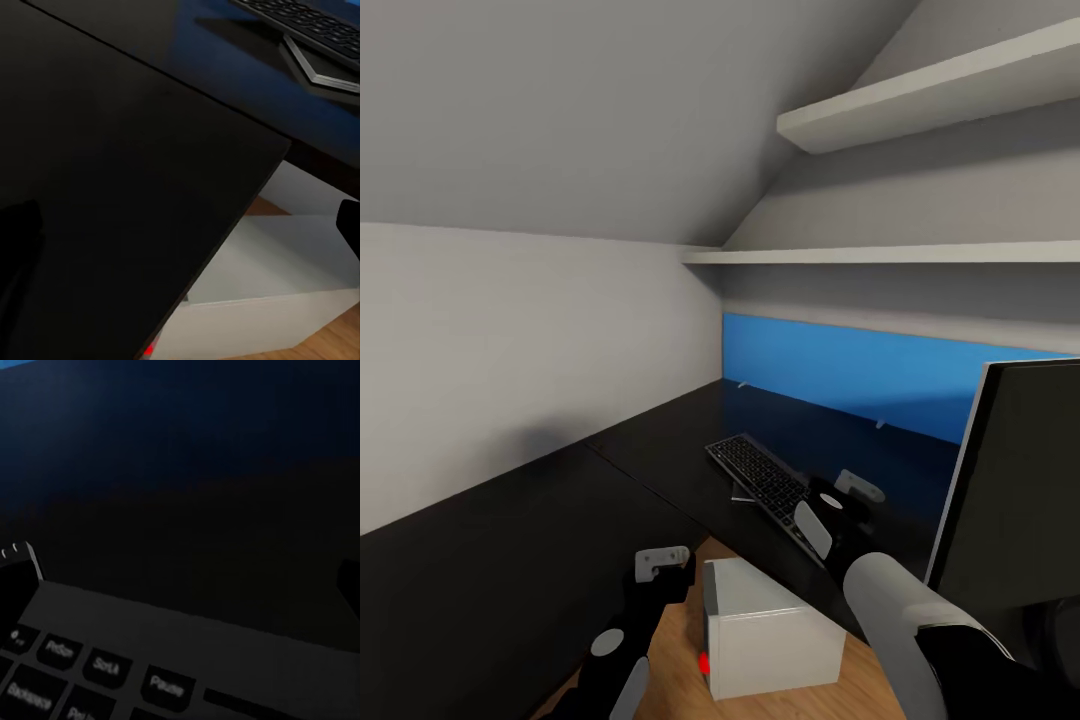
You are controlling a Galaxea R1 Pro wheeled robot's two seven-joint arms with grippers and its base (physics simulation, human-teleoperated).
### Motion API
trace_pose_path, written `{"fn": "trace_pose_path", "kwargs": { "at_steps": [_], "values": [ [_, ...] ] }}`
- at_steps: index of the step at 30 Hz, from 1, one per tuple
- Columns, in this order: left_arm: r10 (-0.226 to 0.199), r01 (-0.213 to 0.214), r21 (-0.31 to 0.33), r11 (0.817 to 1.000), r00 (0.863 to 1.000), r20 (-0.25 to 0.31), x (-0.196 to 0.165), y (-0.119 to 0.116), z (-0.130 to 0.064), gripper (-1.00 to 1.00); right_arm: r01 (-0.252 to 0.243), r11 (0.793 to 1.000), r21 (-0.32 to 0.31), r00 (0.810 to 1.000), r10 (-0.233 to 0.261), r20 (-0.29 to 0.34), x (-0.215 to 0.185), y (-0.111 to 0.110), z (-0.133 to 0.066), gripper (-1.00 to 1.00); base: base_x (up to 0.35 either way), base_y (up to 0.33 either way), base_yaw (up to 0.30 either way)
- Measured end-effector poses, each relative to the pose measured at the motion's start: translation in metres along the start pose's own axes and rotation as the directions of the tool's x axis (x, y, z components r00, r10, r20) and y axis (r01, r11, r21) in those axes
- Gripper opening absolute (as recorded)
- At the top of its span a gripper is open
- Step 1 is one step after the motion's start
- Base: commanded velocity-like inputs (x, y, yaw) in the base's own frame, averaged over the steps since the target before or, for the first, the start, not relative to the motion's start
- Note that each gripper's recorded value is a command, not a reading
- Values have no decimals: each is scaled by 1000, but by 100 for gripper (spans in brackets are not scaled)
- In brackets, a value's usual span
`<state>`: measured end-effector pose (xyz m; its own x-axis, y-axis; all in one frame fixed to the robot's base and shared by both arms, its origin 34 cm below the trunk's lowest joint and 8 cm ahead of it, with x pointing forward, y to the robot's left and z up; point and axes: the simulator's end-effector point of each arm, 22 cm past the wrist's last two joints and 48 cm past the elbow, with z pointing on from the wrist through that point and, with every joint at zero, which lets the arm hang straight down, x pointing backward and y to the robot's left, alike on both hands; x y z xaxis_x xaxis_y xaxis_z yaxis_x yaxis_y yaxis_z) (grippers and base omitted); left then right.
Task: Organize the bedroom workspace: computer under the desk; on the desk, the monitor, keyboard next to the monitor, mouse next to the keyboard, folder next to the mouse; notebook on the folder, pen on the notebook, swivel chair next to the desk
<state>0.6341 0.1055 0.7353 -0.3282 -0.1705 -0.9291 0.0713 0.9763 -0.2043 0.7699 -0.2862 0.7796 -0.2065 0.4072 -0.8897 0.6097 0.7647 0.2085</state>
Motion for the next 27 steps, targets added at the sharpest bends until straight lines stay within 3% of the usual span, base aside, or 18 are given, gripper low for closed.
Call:
{"fn": "trace_pose_path", "kwargs": {
  "at_steps": [9,27],
  "values": [
    [-2,2,2,1000,1000,-3,1,-1,0,100,-2,1000,1,1000,2,0,-1,-1,0,100,159,0,0],
    [-2,2,2,1000,1000,-1,0,-1,0,100,-12,1000,7,1000,12,-9,-2,-6,4,100,9,0,0]
  ]
}}
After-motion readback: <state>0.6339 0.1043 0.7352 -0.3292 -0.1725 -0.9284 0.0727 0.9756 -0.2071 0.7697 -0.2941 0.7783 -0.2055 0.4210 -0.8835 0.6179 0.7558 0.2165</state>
